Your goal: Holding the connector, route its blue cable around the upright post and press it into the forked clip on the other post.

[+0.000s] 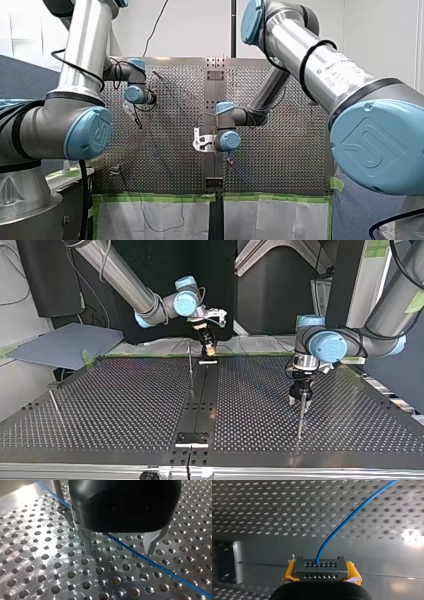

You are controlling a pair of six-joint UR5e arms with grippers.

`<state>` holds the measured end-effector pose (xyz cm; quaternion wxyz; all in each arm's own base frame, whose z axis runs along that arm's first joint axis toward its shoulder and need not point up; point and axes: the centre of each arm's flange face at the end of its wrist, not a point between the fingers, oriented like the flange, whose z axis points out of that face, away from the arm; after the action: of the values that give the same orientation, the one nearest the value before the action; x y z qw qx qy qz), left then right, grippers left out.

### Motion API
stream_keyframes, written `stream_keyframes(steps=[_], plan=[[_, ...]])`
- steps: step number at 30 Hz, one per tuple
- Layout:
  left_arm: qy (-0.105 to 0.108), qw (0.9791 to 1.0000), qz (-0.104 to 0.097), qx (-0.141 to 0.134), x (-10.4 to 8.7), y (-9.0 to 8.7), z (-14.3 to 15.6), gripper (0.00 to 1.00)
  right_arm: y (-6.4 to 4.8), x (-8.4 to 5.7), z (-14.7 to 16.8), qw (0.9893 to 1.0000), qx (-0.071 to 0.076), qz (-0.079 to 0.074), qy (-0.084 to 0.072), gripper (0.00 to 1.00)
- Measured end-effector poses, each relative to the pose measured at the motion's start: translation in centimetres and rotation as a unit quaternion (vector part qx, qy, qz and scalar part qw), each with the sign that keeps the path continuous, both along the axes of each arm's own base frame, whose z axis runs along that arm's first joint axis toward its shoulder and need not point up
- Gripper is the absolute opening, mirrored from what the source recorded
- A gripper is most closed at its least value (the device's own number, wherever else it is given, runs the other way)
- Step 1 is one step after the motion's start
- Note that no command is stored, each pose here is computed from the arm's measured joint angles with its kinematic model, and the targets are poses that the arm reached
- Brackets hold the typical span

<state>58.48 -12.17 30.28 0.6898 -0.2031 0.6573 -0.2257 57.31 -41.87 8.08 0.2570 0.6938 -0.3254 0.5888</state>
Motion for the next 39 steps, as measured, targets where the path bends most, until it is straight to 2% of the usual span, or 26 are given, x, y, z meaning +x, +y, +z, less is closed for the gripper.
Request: stream_keyframes(steps=[7,15,21,27,33,39], plan=[[0.0,1.0,0.002,0.002,0.0,0.0,0.0,1.0,0.7,-0.2,-4.3,0.9996,0.017,-0.01,0.02,0.0],[0.0,0.9999,0.008,0.006,0.0,0.2,0.0,1.0,1.6,-0.2,-8.3,0.9992,0.021,-0.018,0.03,0.0],[0.0,0.9999,0.013,0.007,0.0,0.4,0.0,1.0,2.3,-0.7,-11.7,0.9981,0.028,-0.035,0.043,0.0],[-0.001,0.9999,0.014,0.007,0.1,0.5,0.0,1.0,2.9,-1.6,-15.2,0.9961,0.037,-0.054,0.06,0.0],[-0.001,0.9999,0.015,0.007,0.1,0.6,0.0,1.0,3.8,-3.2,-19.1,0.993,0.046,-0.078,0.075,0.0],[-0.001,0.9999,0.015,0.007,0.1,0.7,0.0,1.0,5.3,-6.0,-23.4,0.9894,0.067,-0.095,0.086,0.0]])
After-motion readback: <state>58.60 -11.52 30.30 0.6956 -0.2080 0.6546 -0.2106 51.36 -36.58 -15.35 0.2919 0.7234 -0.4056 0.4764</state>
